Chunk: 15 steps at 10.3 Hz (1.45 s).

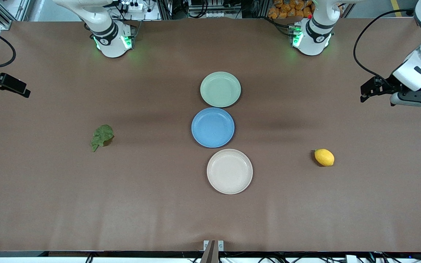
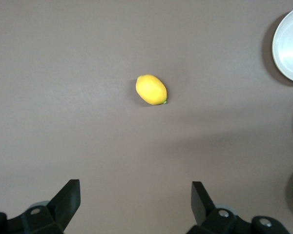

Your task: Pick lemon and lettuce from plates

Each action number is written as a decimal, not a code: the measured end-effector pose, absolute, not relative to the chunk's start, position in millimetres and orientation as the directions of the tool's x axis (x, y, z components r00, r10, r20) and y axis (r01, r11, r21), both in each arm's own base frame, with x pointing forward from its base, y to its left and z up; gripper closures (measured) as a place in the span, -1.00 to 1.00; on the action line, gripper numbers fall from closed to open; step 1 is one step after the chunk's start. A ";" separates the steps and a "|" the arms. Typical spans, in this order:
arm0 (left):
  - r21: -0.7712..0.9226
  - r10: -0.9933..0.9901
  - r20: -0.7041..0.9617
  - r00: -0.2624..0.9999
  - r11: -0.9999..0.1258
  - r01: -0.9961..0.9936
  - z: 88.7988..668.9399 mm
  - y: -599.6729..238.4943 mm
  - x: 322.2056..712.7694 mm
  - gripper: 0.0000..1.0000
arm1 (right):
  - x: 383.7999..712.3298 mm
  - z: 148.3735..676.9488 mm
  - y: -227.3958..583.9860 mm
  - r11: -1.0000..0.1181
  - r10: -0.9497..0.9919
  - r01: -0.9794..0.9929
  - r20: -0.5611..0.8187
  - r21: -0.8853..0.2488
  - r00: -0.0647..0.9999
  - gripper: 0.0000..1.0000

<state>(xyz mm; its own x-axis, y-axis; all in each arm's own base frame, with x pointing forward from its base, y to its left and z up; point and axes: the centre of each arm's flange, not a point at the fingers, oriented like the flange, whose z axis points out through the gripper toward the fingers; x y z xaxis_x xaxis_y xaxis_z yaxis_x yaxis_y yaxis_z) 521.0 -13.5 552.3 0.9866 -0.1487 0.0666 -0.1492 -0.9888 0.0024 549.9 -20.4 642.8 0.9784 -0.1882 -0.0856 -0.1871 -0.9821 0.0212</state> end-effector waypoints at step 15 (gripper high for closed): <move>-0.048 -0.163 -0.044 0.986 -0.985 -0.165 603.0 -15.9 559.0 -1.00 | 556.1 641.4 -24.1 -0.981 -0.194 -0.194 -0.044 0.009 0.980 -1.00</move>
<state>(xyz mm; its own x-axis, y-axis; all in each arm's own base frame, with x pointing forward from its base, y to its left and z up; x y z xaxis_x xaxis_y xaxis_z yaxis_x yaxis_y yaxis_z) 559.0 -15.9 603.0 0.9857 -0.1628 -0.0441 -0.1648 -0.9852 -0.0479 556.1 -24.1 641.4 0.9800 -0.1941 -0.0435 -0.1939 -0.9810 0.0090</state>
